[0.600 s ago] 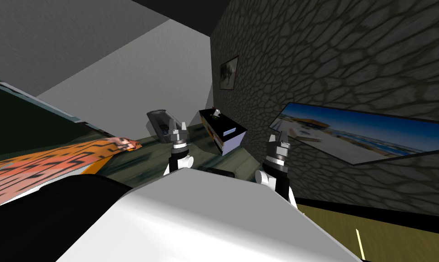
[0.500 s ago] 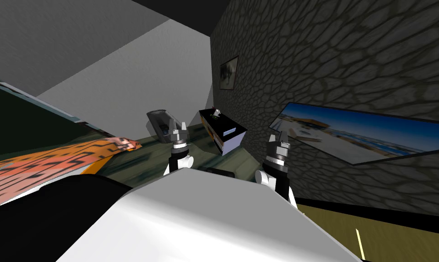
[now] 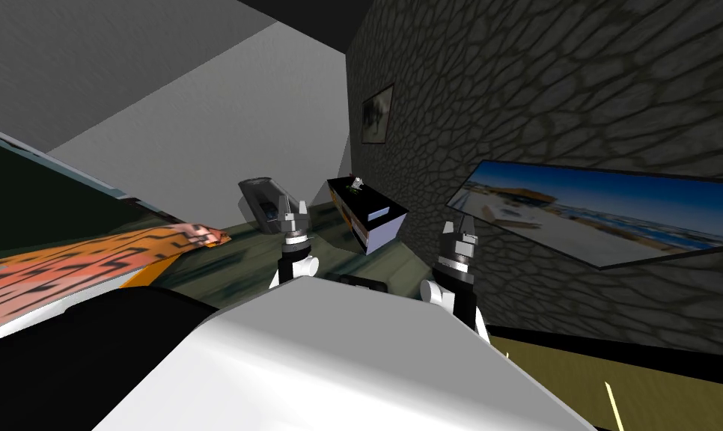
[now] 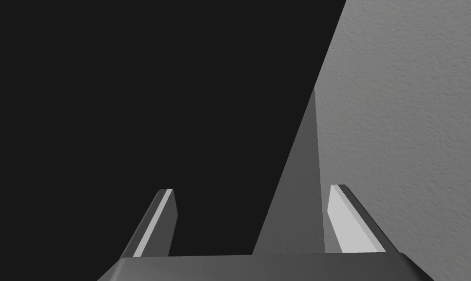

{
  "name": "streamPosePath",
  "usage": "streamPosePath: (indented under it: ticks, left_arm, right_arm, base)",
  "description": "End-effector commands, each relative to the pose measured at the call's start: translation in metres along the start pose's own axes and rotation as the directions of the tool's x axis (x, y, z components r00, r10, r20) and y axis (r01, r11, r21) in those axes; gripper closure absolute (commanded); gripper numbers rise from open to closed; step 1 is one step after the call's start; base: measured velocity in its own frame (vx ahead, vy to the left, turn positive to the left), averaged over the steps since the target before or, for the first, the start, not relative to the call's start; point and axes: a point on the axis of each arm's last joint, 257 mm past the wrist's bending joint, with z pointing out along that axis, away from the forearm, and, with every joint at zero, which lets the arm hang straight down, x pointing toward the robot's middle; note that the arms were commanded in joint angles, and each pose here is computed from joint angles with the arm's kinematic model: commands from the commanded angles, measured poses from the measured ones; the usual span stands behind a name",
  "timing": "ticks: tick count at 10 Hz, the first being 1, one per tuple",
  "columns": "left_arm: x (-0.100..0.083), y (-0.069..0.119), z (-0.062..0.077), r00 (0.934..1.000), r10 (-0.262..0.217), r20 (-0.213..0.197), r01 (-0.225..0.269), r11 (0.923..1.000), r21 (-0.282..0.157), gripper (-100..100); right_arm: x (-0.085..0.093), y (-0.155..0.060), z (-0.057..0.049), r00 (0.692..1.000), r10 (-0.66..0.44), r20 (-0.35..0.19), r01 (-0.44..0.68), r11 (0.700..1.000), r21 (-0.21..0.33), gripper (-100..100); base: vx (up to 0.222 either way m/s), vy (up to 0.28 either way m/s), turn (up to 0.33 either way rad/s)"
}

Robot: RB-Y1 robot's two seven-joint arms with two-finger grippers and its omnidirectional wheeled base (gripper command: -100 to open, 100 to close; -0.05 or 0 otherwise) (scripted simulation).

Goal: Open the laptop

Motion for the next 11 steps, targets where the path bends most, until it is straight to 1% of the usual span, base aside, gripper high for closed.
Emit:
streamPosePath:
  ticks: [1,3,4,6,8,11]
  left_arm:
    - [0.0,0.0,0.0,1.0,0.0,0.0,0.0,1.0,0.0,0]
    - [0.0,0.0,0.0,1.0,0.0,0.0,0.0,1.0,0.0,0]
    - [0.0,0.0,0.0,1.0,0.0,0.0,0.0,1.0,0.0,0]
    - [0.0,0.0,0.0,1.0,0.0,0.0,0.0,1.0,-0.001,0]
    - [0.0,0.0,0.0,1.0,0.0,0.0,0.0,1.0,-0.001,0]
    - [0.0,0.0,0.0,1.0,0.0,0.0,0.0,1.0,-0.001,0]
  right_arm:
    - [0.0,0.0,0.0,1.0,0.0,0.0,0.0,1.0,0.0,0]
    - [0.0,0.0,0.0,1.0,0.0,0.0,0.0,1.0,0.0,0]
    - [0.006,-0.003,0.0,0.999,-0.031,-0.044,0.032,0.999,0.002,-100]
    - [0.016,-0.01,-0.001,0.99,-0.089,-0.111,0.09,0.996,0.009,-100]
    - [0.027,-0.022,-0.004,0.971,-0.159,-0.178,0.165,0.986,0.021,-100]
    - [0.042,-0.046,-0.012,0.924,-0.272,-0.271,0.293,0.955,0.041,-100]
  base:
    - [0.0,0.0,0.0]
    - [0.0,0.0,0.0]
    - [0.013,0.003,0.048]
    - [0.019,0.003,0.083]
    - [0.033,0.006,0.104]
    - [0.049,0.004,0.167]
